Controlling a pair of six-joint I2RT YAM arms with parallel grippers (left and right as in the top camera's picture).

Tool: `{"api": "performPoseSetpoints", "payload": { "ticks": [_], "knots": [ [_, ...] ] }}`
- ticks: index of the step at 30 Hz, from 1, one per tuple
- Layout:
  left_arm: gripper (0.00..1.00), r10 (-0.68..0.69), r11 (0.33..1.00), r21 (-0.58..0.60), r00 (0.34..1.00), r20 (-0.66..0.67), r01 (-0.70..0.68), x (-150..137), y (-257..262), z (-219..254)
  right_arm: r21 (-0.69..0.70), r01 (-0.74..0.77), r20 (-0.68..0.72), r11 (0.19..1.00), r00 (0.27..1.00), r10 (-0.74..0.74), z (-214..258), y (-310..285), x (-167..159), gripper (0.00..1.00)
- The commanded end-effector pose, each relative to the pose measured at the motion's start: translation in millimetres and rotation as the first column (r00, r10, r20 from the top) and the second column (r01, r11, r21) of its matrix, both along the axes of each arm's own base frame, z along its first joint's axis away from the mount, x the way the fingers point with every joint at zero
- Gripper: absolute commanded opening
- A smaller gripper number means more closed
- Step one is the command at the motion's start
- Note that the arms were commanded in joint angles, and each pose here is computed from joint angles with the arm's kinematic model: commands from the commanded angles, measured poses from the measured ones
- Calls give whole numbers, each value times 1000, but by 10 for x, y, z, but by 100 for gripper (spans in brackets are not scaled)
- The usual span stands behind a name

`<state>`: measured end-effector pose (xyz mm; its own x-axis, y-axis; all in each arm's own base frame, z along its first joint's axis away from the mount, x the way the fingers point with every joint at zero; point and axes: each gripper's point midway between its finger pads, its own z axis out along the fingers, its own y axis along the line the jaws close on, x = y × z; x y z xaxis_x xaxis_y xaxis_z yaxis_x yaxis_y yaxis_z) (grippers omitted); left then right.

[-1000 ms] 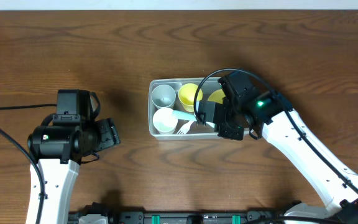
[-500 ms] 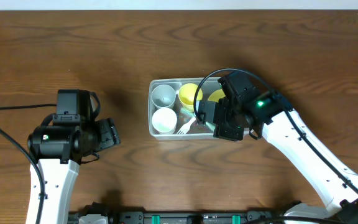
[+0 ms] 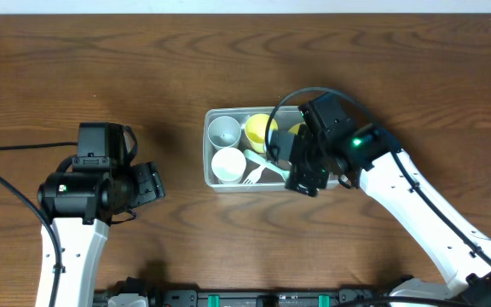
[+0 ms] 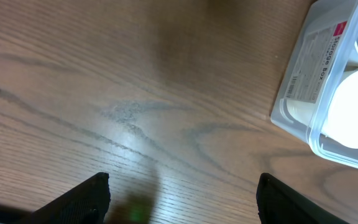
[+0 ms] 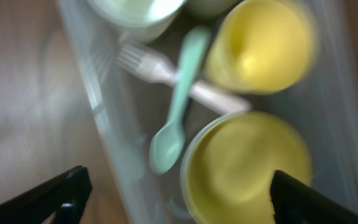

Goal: Pack container

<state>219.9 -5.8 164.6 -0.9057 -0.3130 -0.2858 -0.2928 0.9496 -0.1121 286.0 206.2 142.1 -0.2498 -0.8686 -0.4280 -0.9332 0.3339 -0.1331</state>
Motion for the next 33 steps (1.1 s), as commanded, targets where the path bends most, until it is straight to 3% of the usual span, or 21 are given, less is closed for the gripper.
{"api": "performPoseSetpoints", "payload": {
  "ticks": [1, 3, 6, 11, 15, 20, 26, 33],
  "knots": [
    [76, -39, 999, 30, 999, 10, 39, 27, 34, 17, 100, 268, 20, 958, 962, -272, 196, -66, 287, 99],
    [76, -61, 998, 36, 997, 39, 59, 82, 20, 92, 207, 438, 73, 875, 885, -460, 444, -227, 588, 99],
    [83, -118, 992, 52, 987, 106, 113, 212, -50, 252, 368, 576, 76, 730, 764, -641, 803, -529, 882, 99],
    [100, -206, 978, 71, 955, 214, 195, 539, -256, 508, 445, 709, 38, 548, 596, -802, 983, -1174, 1096, 99],
    [98, -261, 964, 113, 937, 230, 241, 872, -386, 563, 418, 769, 23, 483, 523, -852, 905, -1540, 1126, 99],
    [98, -244, 965, 154, 942, 229, 212, 1219, -350, 441, 402, 795, 15, 453, 489, -872, 870, -1701, 1112, 99],
    [98, -243, 964, 154, 955, 167, 218, 1263, -345, 241, 369, 806, 7, 463, 496, -869, 805, -1706, 1051, 99],
    [98, -244, 963, 153, 956, 162, 220, 1023, -308, 391, 377, 867, -89, 325, 384, -919, 886, -1764, 842, 99]
  ]
}}
